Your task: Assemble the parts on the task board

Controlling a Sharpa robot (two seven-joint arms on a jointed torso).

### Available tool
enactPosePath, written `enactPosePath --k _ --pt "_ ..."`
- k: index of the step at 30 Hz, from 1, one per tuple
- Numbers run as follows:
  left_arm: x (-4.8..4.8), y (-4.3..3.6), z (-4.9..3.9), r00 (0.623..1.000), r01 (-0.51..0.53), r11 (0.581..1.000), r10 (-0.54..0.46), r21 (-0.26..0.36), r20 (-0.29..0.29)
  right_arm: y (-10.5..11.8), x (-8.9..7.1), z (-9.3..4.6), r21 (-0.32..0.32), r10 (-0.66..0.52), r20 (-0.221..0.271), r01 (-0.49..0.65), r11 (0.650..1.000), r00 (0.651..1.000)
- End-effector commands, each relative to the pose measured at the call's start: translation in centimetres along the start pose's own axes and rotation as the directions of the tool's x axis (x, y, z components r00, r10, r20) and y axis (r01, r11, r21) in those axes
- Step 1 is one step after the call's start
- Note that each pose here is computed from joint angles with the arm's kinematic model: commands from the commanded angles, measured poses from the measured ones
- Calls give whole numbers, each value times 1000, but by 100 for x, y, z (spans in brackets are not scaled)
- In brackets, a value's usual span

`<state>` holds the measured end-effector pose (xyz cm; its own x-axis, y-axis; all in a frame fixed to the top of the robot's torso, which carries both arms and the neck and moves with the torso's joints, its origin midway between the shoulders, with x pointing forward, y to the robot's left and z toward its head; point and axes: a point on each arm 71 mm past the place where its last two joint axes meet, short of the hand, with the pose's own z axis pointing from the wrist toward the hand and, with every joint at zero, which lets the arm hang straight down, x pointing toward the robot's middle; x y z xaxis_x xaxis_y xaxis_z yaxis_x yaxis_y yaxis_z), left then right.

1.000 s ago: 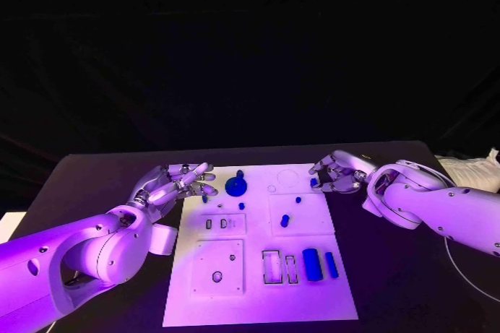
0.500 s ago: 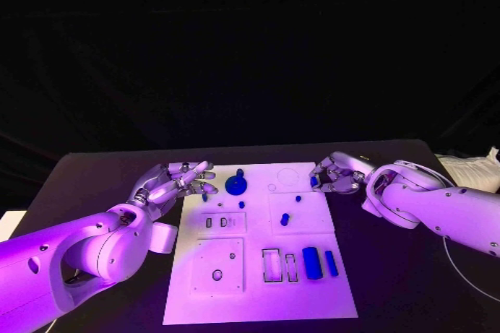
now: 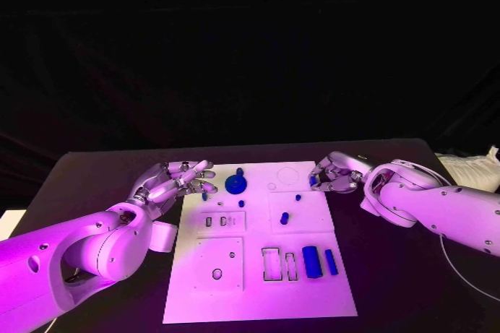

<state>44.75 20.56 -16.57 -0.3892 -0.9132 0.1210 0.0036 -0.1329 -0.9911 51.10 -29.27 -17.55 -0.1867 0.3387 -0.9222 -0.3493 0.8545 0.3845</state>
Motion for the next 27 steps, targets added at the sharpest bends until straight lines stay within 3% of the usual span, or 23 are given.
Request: enactPosePath --k 1,10,17,21,27 --pt "22 -10 4 1000 10 1000 -10 11 -18 1 38 6 6 -18 -22 18 1000 1000" --pt "25 -10 5 1000 10 1000 -10 11 -18 78 -1 11 33 28 54 -30 999 998" --pt "-5 -2 12 1000 11 1000 -11 10 -10 366 -74 31 48 94 78 -98 994 993" --pt "-51 11 29 1000 15 1000 -15 7 6 594 -61 85 57 114 68 -118 991 991" --pt "-106 25 52 1000 17 1000 -17 7 24 987 109 233 48 115 4 -115 992 993"
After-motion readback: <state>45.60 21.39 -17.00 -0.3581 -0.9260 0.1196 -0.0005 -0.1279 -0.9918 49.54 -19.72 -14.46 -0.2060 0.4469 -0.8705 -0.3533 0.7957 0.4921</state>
